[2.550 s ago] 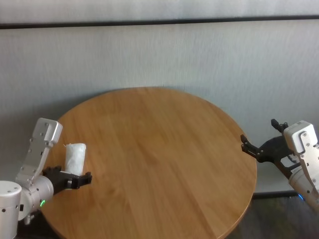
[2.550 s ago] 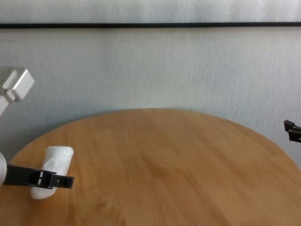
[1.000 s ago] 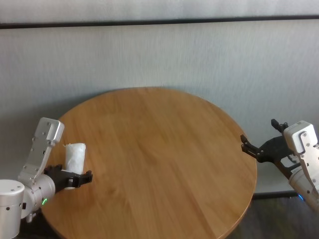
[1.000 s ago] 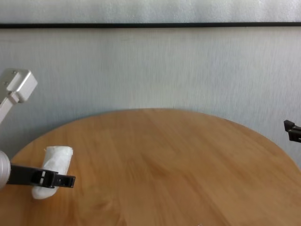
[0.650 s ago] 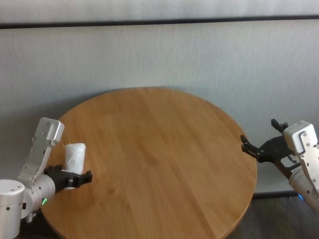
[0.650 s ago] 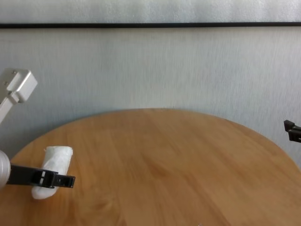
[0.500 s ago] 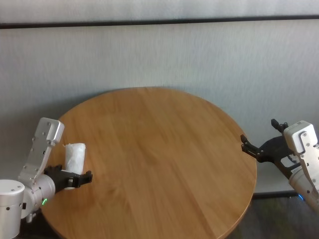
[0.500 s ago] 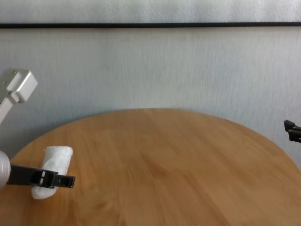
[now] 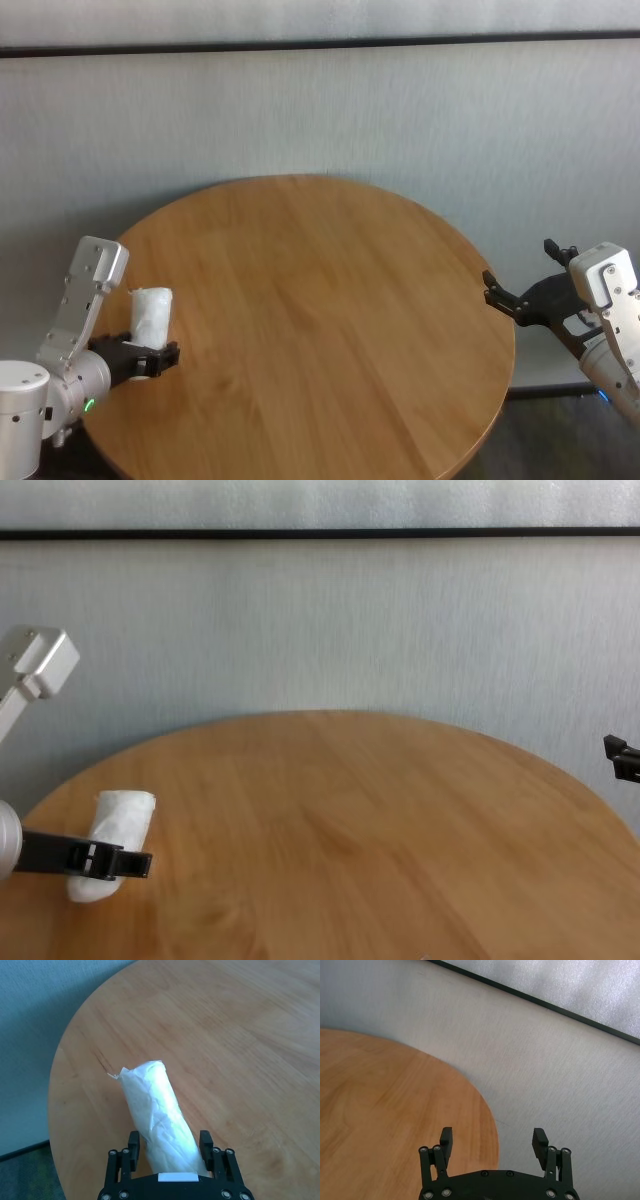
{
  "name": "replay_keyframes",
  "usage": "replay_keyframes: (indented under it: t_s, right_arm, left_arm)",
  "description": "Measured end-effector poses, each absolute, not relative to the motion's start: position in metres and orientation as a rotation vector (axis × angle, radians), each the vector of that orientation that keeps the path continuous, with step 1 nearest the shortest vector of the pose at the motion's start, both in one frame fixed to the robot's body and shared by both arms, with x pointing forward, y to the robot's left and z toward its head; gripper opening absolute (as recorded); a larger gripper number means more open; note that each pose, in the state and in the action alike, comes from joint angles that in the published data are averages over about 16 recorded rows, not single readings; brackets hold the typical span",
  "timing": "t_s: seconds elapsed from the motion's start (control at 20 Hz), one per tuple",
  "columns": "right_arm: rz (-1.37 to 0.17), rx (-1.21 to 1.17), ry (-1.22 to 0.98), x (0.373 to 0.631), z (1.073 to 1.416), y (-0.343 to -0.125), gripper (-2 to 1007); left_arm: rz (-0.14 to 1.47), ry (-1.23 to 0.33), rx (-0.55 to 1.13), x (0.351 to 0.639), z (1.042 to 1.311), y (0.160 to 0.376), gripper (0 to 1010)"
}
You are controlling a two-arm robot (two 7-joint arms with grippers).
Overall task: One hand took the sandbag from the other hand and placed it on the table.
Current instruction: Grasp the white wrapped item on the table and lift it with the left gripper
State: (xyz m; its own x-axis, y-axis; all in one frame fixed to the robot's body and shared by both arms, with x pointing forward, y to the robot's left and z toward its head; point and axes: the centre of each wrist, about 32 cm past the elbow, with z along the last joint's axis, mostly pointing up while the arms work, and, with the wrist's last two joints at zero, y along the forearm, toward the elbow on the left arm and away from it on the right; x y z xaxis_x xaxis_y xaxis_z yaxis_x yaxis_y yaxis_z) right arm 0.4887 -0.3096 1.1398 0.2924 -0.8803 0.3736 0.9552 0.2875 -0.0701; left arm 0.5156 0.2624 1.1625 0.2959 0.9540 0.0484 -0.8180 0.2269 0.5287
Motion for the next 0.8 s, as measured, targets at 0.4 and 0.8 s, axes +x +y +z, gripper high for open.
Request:
replay_keyframes:
  t_s: [0.4, 0.8]
  right_arm:
    - [-1.248, -0.304, -0.285, 0.4887, 1.1398, -0.3096, 1005]
    - [-1.248, -0.304, -0.285, 0.4887, 1.1398, -0.3096, 1005]
  left_arm:
    - [1.249, 0.314, 0.511, 0.5156, 1.1627, 0.2623, 600]
    - [1.249, 0.314, 0.511, 0.5156, 1.1628, 0.2623, 487]
